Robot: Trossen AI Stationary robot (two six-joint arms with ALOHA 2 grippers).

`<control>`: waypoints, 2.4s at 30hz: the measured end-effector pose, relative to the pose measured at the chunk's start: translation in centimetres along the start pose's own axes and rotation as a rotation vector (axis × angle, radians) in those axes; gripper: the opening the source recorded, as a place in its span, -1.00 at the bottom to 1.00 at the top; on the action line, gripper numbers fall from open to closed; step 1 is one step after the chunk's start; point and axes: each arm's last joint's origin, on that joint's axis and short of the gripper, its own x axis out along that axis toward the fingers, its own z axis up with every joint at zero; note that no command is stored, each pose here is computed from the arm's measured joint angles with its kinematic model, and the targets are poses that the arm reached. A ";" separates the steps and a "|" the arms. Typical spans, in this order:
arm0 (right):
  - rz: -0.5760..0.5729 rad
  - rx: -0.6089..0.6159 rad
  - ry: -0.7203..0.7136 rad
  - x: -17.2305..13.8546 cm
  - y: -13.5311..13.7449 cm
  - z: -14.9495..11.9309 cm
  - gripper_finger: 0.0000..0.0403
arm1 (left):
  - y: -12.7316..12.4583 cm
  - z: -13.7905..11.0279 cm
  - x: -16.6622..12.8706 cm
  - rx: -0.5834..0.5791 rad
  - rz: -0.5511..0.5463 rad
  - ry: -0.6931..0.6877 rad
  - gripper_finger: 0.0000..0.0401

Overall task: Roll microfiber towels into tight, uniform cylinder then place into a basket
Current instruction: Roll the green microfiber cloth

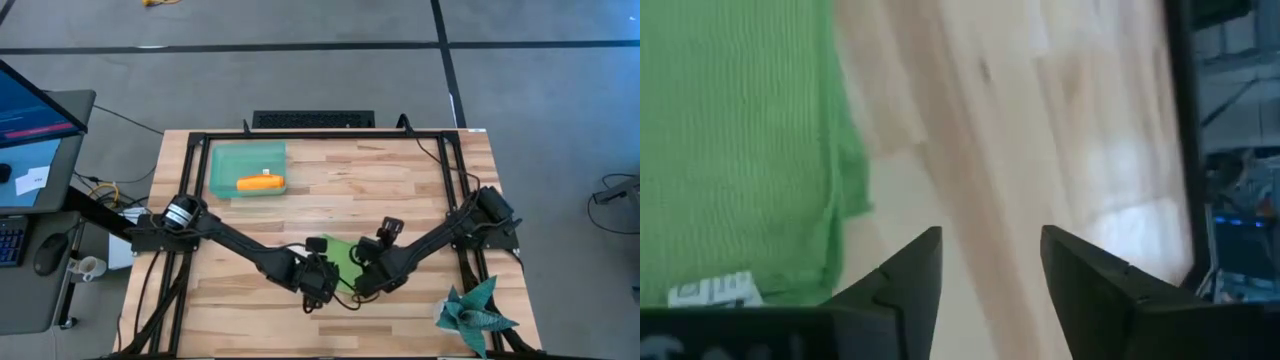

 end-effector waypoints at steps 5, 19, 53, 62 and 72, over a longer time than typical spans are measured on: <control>0.000 0.032 -0.078 -1.7 -2.5 -0.8 -0.08 | 0.7 -1.1 1.5 0.003 -0.026 0.024 -0.43; 0.231 0.284 -0.367 -2.4 -5.9 -3.2 -0.17 | 4.5 -3.4 4.6 -0.275 0.012 0.113 -0.43; 0.781 0.179 -0.380 1.0 -3.5 -1.7 -0.30 | 2.7 -2.7 2.8 -0.359 0.077 0.113 -0.43; 0.812 0.068 -0.397 2.1 -0.5 -1.3 -0.31 | 2.8 -3.0 2.8 -0.348 0.076 0.147 -0.43; 0.851 0.076 -0.253 4.7 -0.5 -0.5 -0.31 | 2.8 -3.3 2.8 -0.370 0.082 0.169 -0.43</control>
